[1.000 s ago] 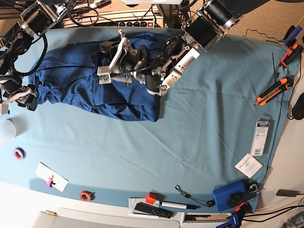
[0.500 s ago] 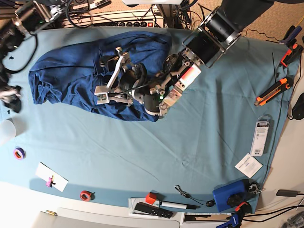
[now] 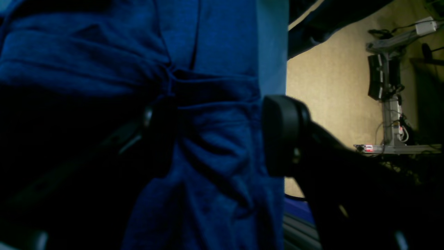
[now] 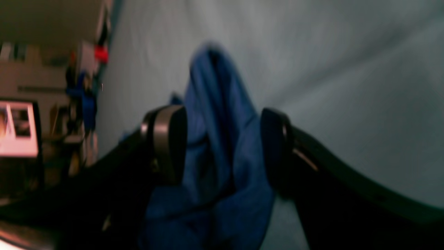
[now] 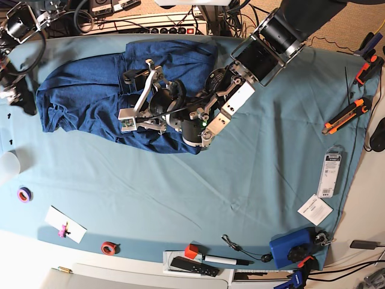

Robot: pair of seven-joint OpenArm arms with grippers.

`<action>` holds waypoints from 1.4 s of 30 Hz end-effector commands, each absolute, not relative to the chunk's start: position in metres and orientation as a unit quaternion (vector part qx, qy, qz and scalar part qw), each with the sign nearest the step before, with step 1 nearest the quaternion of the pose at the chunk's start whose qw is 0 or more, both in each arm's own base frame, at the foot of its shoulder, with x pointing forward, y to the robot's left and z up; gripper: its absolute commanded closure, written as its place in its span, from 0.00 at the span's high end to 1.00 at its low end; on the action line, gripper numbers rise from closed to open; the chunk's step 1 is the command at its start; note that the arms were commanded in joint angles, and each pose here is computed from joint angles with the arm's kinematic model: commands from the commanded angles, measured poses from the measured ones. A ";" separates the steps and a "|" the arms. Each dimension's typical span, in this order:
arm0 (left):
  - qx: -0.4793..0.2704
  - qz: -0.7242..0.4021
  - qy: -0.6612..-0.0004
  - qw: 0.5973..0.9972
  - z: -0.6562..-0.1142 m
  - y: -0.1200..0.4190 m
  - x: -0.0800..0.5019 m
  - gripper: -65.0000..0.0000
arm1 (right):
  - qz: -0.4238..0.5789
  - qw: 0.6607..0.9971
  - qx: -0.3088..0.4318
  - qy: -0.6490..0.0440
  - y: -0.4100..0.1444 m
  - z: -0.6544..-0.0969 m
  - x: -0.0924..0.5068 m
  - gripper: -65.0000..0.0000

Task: Layout the t-shirt on the table in an organized manner, then fold the t-shirt properly
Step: 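Lift the shirt end with the right gripper while the left gripper holds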

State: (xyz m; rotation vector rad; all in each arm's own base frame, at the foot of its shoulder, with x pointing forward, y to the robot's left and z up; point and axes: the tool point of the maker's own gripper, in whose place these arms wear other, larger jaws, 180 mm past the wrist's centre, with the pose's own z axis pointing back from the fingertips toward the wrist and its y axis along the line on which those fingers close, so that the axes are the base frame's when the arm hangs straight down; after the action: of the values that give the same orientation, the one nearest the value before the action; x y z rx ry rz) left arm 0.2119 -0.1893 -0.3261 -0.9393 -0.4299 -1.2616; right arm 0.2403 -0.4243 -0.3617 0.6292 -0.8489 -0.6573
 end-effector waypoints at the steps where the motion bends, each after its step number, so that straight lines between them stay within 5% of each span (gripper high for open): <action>1: -0.436 -0.562 -0.217 0.668 -0.305 -0.200 0.218 0.59 | -0.299 0.808 0.283 -0.422 -0.437 -0.344 0.247 0.52; 22: -0.435 -0.562 -0.217 0.669 -0.305 -0.199 0.218 0.59 | -0.212 0.882 0.276 -0.319 -0.383 -0.388 0.261 0.51; 25: -0.432 -0.563 -0.217 0.670 -0.306 -0.199 0.218 0.59 | -0.208 0.870 0.313 -0.320 -0.373 -0.380 0.262 0.26; 28: -0.432 -0.563 -0.218 0.670 -0.305 -0.199 0.219 0.59 | -0.218 0.823 0.362 -0.380 -0.371 -0.350 0.277 0.00; 30: -0.432 -0.561 -0.227 0.669 -0.301 -0.201 0.224 0.59 | -0.223 0.783 0.391 -0.429 -0.375 -0.325 0.287 0.00; 42: -0.429 -0.447 -0.324 0.715 -0.256 -0.158 0.312 0.59 | -0.145 0.787 0.366 -0.475 -0.351 -0.290 0.293 0.00</action>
State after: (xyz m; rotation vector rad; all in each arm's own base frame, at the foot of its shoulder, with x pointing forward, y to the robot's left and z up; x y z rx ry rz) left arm 0.3070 -0.1504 -0.2778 -0.9142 -0.6598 -0.9790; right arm 0.2872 -0.3427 -0.3082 0.7932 -0.9662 -0.3293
